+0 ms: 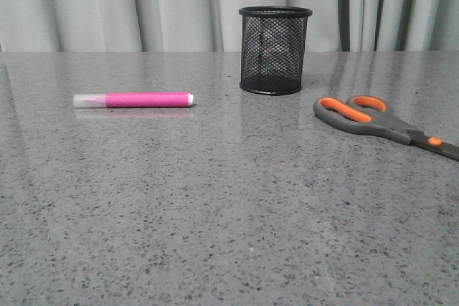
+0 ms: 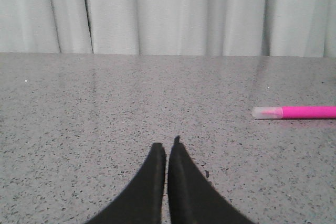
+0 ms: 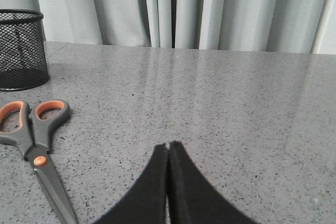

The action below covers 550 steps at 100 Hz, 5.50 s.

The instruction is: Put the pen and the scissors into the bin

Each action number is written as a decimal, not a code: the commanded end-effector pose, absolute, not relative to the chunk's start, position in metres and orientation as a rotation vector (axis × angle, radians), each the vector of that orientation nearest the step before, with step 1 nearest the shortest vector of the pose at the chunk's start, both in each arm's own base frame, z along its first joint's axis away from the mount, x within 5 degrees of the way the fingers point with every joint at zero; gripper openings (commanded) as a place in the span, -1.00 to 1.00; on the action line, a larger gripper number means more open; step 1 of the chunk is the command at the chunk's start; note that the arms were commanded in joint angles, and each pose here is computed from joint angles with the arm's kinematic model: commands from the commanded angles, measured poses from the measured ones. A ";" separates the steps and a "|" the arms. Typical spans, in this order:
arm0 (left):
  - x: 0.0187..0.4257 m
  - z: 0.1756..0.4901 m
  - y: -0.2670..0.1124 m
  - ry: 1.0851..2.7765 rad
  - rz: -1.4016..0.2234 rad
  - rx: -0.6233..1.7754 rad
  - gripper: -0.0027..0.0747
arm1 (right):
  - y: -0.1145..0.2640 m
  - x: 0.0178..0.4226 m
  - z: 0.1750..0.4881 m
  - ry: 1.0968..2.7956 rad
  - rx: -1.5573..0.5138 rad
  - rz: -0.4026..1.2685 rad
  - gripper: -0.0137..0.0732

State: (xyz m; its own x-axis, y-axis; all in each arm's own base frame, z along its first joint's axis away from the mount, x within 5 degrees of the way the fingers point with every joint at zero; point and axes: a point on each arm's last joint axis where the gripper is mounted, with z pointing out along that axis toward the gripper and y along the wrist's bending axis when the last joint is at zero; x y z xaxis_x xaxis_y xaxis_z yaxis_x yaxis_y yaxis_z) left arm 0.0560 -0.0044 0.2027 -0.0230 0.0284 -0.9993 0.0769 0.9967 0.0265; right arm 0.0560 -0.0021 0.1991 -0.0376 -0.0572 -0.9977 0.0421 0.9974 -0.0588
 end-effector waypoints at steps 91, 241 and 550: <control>0.055 0.196 -0.004 1.531 -0.055 0.058 -0.98 | -0.003 0.055 0.206 1.484 0.007 -0.086 -0.86; 0.132 0.345 -0.025 1.979 -0.259 0.126 -0.98 | 0.011 0.162 0.314 2.108 0.053 0.266 -0.81; 0.378 0.384 -0.274 1.484 -0.809 0.780 -0.98 | 0.016 0.165 0.317 2.184 -0.097 0.258 0.29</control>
